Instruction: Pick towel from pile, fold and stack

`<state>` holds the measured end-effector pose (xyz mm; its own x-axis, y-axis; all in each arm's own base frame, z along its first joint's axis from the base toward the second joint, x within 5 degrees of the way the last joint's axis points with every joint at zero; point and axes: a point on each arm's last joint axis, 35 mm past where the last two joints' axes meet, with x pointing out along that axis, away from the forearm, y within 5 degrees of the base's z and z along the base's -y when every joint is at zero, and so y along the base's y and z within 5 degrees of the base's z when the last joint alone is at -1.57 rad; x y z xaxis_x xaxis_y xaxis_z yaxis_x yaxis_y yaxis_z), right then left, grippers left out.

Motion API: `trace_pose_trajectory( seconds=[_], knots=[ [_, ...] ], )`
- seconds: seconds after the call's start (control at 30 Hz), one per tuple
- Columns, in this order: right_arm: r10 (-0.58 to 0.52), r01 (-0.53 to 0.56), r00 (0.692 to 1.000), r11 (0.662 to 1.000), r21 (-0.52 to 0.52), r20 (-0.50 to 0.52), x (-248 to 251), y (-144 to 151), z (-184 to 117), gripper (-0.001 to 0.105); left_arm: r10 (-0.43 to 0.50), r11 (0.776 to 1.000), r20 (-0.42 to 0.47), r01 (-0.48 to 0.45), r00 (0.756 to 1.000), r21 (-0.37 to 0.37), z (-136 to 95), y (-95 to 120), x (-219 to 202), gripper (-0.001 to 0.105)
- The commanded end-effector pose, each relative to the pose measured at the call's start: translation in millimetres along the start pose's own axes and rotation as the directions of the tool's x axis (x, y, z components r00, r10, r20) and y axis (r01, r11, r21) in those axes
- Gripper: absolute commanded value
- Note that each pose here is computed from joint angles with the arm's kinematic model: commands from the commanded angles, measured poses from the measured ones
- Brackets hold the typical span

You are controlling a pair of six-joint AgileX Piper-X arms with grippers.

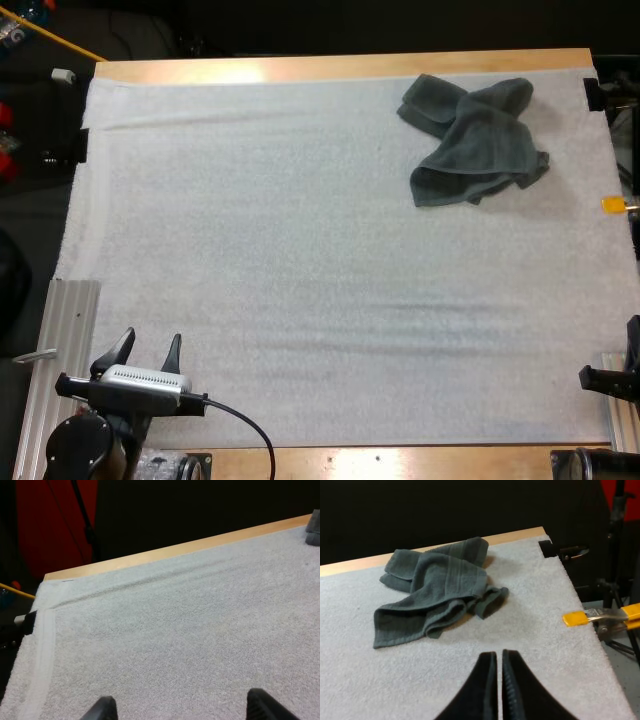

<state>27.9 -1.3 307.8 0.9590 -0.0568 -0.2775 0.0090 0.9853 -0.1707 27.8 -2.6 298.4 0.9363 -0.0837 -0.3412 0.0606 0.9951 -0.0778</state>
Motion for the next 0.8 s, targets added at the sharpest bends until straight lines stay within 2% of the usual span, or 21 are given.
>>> trace_pose_trajectory(
  seconds=[0.0,0.37,0.43,0.5,0.63,0.77],
  knots=[
    [0.0,0.0,1.0,1.0,-0.001,-0.006,1.8,-0.5,1.9,0.0,-0.009,1.0,-0.004,0.009,1.0,-0.007,1.8,-0.4,2.3,0.052],
    [0.001,0.0,1.0,0.999,0.032,-0.011,1.7,-0.4,1.4,0.0,-0.009,1.0,-0.004,0.009,1.0,-0.007,1.8,-0.4,2.3,0.052],
    [0.003,-0.003,1.0,0.998,0.066,-0.004,1.8,-0.4,2.1,0.0,-0.026,1.0,-0.005,0.026,1.0,-0.007,1.8,-1.0,2.3,0.052],
    [0.009,-0.011,1.0,0.996,0.086,0.018,1.7,-0.5,4.4,0.0,-0.054,0.999,-0.007,0.054,0.999,-0.007,1.7,-2.0,2.2,0.052],
    [0.106,-0.114,0.988,0.991,0.069,0.11,1.0,1.9,12.9,0.0,-0.127,0.992,-0.013,0.126,0.992,-0.006,1.5,-4.6,2.0,0.052],
    [0.141,-0.151,0.979,0.987,0.058,0.149,0.5,2.6,16.7,0.003,-0.163,0.987,-0.004,0.163,0.987,-0.005,4.5,-6.1,-1.2,0.052]
  ],
)
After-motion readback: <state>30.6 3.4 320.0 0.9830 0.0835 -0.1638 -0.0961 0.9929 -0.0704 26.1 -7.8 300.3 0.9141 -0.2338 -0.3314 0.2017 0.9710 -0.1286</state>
